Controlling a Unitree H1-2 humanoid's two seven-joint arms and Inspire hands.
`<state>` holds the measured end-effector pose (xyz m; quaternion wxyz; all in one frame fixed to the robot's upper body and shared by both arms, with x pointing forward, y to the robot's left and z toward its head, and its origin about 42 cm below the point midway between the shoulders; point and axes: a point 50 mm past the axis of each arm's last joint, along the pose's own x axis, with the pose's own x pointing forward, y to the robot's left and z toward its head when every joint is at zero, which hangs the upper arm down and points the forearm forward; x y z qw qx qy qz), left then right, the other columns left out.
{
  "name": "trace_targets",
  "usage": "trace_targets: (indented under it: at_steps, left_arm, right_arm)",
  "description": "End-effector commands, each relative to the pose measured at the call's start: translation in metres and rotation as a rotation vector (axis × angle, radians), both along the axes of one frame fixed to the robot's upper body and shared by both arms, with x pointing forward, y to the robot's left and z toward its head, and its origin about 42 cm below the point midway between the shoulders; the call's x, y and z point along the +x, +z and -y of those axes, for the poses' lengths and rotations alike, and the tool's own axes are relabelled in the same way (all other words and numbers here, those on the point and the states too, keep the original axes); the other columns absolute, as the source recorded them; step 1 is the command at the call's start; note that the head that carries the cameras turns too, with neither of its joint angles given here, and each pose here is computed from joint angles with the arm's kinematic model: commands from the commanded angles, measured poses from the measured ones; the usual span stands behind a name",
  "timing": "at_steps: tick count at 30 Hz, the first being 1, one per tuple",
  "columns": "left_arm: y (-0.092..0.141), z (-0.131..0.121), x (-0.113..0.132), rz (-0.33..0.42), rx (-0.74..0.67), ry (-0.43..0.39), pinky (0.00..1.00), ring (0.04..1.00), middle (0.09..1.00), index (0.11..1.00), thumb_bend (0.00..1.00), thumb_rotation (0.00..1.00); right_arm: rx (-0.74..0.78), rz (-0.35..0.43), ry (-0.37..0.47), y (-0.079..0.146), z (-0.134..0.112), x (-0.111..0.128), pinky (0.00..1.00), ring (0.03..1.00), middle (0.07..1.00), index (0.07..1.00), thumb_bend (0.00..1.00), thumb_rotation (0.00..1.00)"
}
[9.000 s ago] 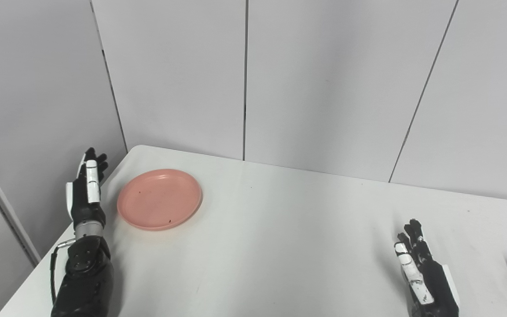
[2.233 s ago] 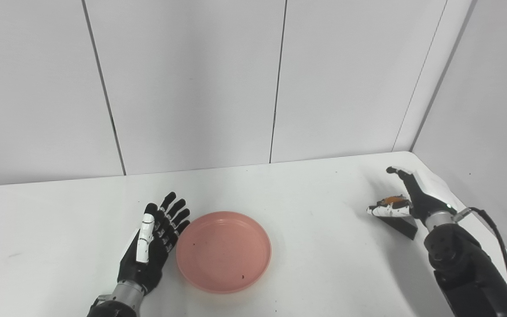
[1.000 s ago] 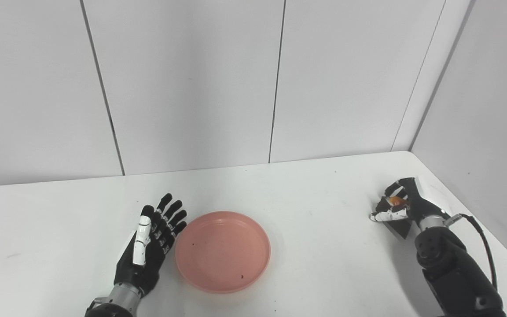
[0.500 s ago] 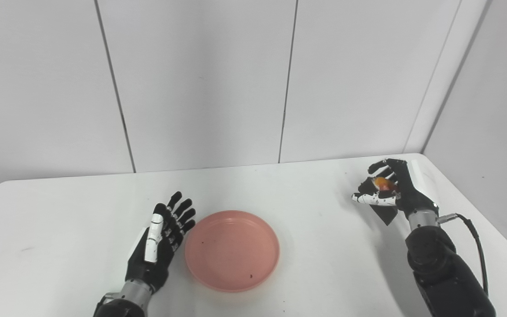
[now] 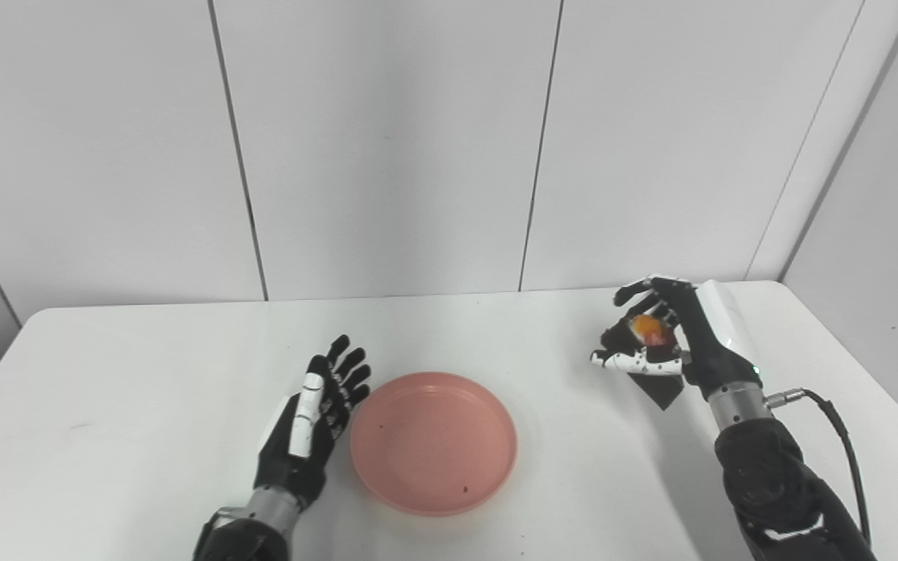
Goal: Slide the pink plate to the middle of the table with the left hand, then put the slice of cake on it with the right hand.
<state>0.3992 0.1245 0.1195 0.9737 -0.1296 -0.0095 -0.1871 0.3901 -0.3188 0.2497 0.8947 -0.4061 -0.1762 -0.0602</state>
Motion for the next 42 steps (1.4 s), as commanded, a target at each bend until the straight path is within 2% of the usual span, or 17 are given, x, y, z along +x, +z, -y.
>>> trace_targets:
  at_steps: [1,2,3,4,6,8,9,11,17,22,25,27,29,31,38,42]
  left_arm:
    - [-0.032,0.01,-0.018,-0.11,0.002,-0.003,0.94,0.941,0.951,0.95,0.71,0.98]
    - [-0.032,0.011,-0.018,-0.11,0.003,-0.003,0.94,0.94,0.951,0.948,0.71,0.99]
    - [-0.032,0.012,-0.018,-0.11,0.004,-0.001,0.94,0.94,0.95,0.948,0.71,0.99]
    - [-0.032,0.013,-0.018,-0.11,0.004,0.0,0.93,0.938,0.95,0.948,0.7,0.99]
    - [-0.032,0.015,-0.019,-0.113,0.001,0.0,0.93,0.938,0.95,0.95,0.7,0.99]
    - [-0.032,0.017,-0.019,-0.112,0.007,-0.003,0.94,0.941,0.951,0.953,0.71,0.99]
    - [-0.032,0.017,-0.019,-0.109,0.01,-0.005,0.94,0.944,0.954,0.956,0.71,1.0]
    - [-0.032,0.018,-0.02,-0.103,0.013,-0.008,0.94,0.946,0.956,0.959,0.71,1.0]
    - [-0.032,0.022,-0.02,-0.107,0.016,-0.008,0.95,0.946,0.955,0.958,0.71,1.0]
    - [-0.032,0.025,-0.02,-0.106,0.02,-0.005,0.94,0.943,0.951,0.953,0.71,1.0]
    - [-0.032,0.026,-0.02,-0.105,0.032,-0.006,0.94,0.94,0.95,0.953,0.7,1.0]
    - [-0.031,0.027,-0.02,-0.103,0.036,-0.006,0.94,0.942,0.951,0.955,0.7,1.0]
    - [-0.031,0.028,-0.02,-0.101,0.036,-0.005,0.94,0.94,0.951,0.954,0.69,1.0]
    - [-0.031,0.028,-0.02,-0.1,0.035,-0.004,0.93,0.939,0.95,0.954,0.68,1.0]
    - [-0.03,0.03,-0.02,-0.1,0.029,0.0,0.93,0.939,0.947,0.95,0.7,1.0]
    - [-0.03,0.031,-0.02,-0.099,0.039,-0.003,0.93,0.938,0.947,0.951,0.7,1.0]
  right_arm:
    - [-0.036,0.093,0.089,0.028,-0.022,-0.001,0.18,0.23,0.393,0.495,0.51,0.0]
    - [-0.043,0.083,0.1,0.029,-0.028,-0.002,0.45,0.331,0.402,0.497,0.51,0.0]
    - [-0.039,0.063,0.122,0.029,-0.037,-0.004,0.59,0.383,0.406,0.497,0.52,0.0]
    - [-0.035,0.049,0.137,0.029,-0.044,-0.005,0.48,0.376,0.403,0.496,0.52,0.0]
    - [-0.022,0.005,0.166,0.03,-0.056,-0.007,0.33,0.342,0.398,0.498,0.51,0.0]
    - [-0.023,0.003,0.215,0.03,-0.07,-0.008,0.21,0.272,0.401,0.505,0.51,0.0]
    - [-0.022,0.015,0.249,0.029,-0.078,-0.007,0.19,0.261,0.402,0.505,0.51,0.0]
    - [-0.034,0.033,0.296,0.028,-0.093,-0.005,0.18,0.255,0.401,0.505,0.51,0.0]
    - [-0.132,0.038,0.33,0.022,-0.123,0.0,0.17,0.25,0.406,0.507,0.52,0.0]
    - [-0.13,0.01,0.396,0.006,-0.137,0.012,0.19,0.268,0.403,0.509,0.51,0.0]
    - [-0.163,0.005,0.408,-0.004,-0.143,0.017,0.2,0.267,0.39,0.503,0.51,0.0]
    - [-0.171,-0.003,0.41,-0.012,-0.147,0.021,0.18,0.239,0.451,0.486,0.52,0.0]
    - [-0.174,-0.021,0.417,-0.019,-0.149,0.024,0.17,0.23,0.468,0.482,0.52,0.0]
    - [-0.195,-0.039,0.422,-0.026,-0.15,0.027,0.19,0.265,0.406,0.494,0.52,0.0]
    - [-0.262,-0.082,0.409,-0.041,-0.147,0.032,0.21,0.274,0.389,0.494,0.51,0.0]
    - [-0.251,-0.071,0.419,-0.049,-0.144,0.033,0.27,0.353,0.418,0.514,0.52,0.0]
